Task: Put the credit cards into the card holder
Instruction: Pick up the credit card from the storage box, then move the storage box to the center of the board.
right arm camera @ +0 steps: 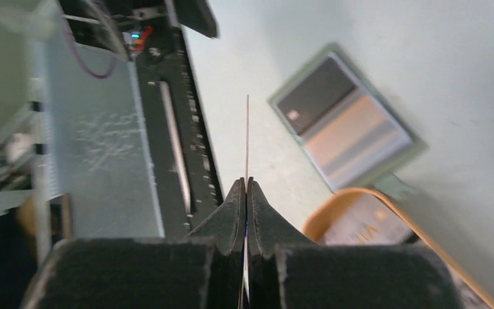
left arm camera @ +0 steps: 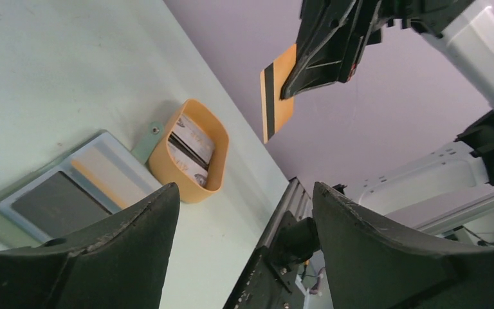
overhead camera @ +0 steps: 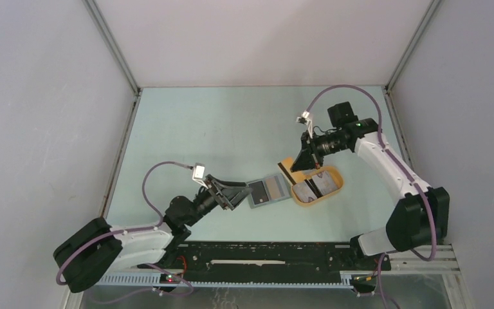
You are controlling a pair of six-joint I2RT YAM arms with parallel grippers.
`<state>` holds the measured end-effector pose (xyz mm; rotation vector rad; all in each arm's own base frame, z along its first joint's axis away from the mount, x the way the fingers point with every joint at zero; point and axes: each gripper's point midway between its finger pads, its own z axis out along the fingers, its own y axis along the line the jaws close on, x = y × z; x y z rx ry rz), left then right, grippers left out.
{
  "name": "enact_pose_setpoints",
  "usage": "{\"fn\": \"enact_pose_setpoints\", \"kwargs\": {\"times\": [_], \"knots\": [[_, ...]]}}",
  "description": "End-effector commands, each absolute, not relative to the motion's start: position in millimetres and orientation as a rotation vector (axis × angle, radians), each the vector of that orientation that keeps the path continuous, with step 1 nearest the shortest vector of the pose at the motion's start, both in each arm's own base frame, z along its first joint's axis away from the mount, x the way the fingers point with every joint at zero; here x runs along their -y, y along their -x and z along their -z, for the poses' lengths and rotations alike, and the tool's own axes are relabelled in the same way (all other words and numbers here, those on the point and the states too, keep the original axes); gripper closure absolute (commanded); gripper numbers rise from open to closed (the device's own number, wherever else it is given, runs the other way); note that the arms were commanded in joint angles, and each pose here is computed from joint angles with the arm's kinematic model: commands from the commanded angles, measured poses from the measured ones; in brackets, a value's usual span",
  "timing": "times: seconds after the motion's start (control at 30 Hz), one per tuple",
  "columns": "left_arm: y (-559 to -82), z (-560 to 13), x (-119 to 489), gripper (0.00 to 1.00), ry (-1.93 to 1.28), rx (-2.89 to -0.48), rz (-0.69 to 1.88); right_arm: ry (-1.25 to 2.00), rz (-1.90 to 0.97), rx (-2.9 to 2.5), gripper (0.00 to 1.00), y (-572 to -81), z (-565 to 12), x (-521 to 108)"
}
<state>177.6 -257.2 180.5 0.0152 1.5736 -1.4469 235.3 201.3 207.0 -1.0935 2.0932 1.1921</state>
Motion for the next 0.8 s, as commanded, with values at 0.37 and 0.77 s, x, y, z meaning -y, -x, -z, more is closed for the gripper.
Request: {"fn": "enact_pose_setpoints", "kwargs": {"times": [0.37, 0.77], "knots": [[-199, -225, 315, 0.35, 0.111, -1.462, 1.627, 1.047, -1.793, -1.947, 1.0, -204, -223, -244], [-203, -237, 346, 0.64, 0.06, -1.442, 1.724, 1.044, -1.798, -1.983, 1.0, -203, -214, -243]]}}
